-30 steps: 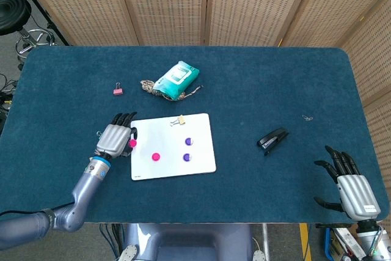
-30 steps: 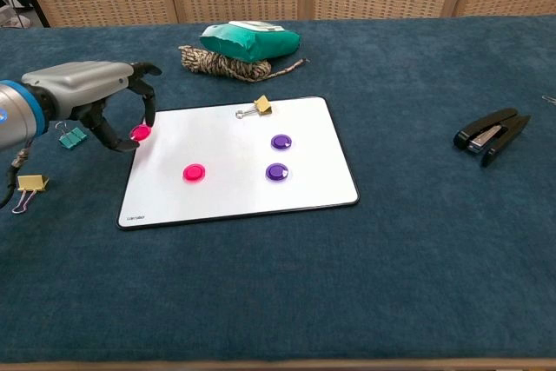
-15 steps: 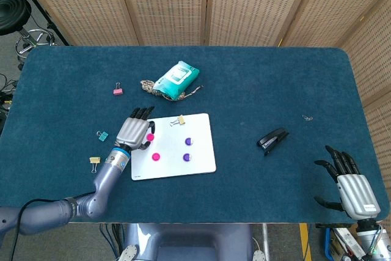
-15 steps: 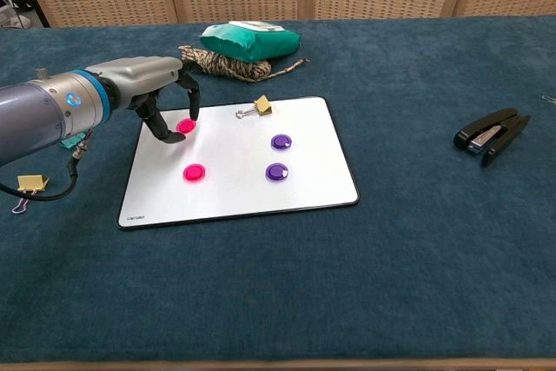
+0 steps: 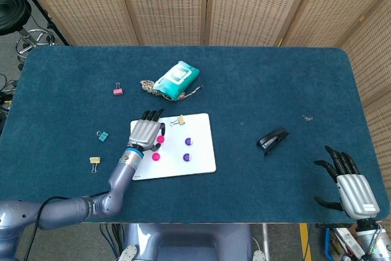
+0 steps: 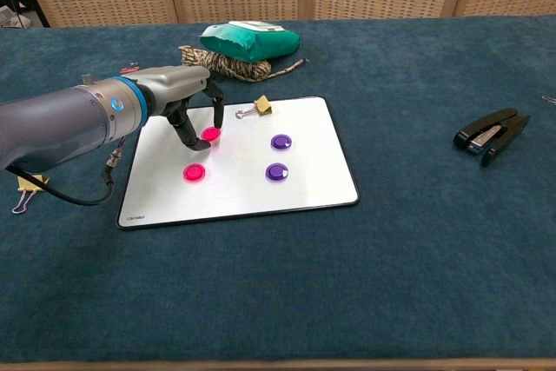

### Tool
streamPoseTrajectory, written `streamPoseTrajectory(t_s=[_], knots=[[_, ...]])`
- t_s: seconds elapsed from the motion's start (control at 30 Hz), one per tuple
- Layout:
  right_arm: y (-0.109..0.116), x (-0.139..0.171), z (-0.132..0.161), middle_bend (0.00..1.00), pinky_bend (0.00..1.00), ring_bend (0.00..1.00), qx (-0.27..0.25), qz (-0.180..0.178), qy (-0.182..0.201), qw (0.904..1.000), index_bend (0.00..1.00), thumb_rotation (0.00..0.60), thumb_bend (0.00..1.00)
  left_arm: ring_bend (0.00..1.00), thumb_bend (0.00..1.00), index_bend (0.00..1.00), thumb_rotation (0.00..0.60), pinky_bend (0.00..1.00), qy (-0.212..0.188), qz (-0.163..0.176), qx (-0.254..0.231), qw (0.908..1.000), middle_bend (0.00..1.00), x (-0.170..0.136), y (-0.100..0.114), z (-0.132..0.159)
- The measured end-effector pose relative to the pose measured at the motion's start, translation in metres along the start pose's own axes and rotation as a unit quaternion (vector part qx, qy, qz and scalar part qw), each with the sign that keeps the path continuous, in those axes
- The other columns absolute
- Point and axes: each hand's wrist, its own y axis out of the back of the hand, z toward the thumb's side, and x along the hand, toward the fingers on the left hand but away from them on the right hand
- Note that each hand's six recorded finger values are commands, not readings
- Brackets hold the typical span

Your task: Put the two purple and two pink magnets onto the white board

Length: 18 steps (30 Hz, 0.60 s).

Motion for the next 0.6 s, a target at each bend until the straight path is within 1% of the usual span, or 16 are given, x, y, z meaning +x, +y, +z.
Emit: streamPoseTrajectory(t_s=[0.43,0.6], knots=[[0.0012,-0.0004,-0.0014,0.00,0.00,0.00,-0.003,-0.001,-0.002,1.0000,0.23,0.600,0.00,0.00,0.34,0.57,0.600,0.00,0.010,-0.002,0.004,0.9999,0.00,0.0017,-0.0008,-0.0004],[0.0018,-0.0003,-0.0015,0.00,0.00,0.00,-0.003,-0.002,-0.003,1.0000,0.23,0.600,0.00,0.00,0.34,0.57,0.600,0.00,0.014,-0.007,0.003,0.9999,0.00,0.0009,-0.0033,-0.0024]])
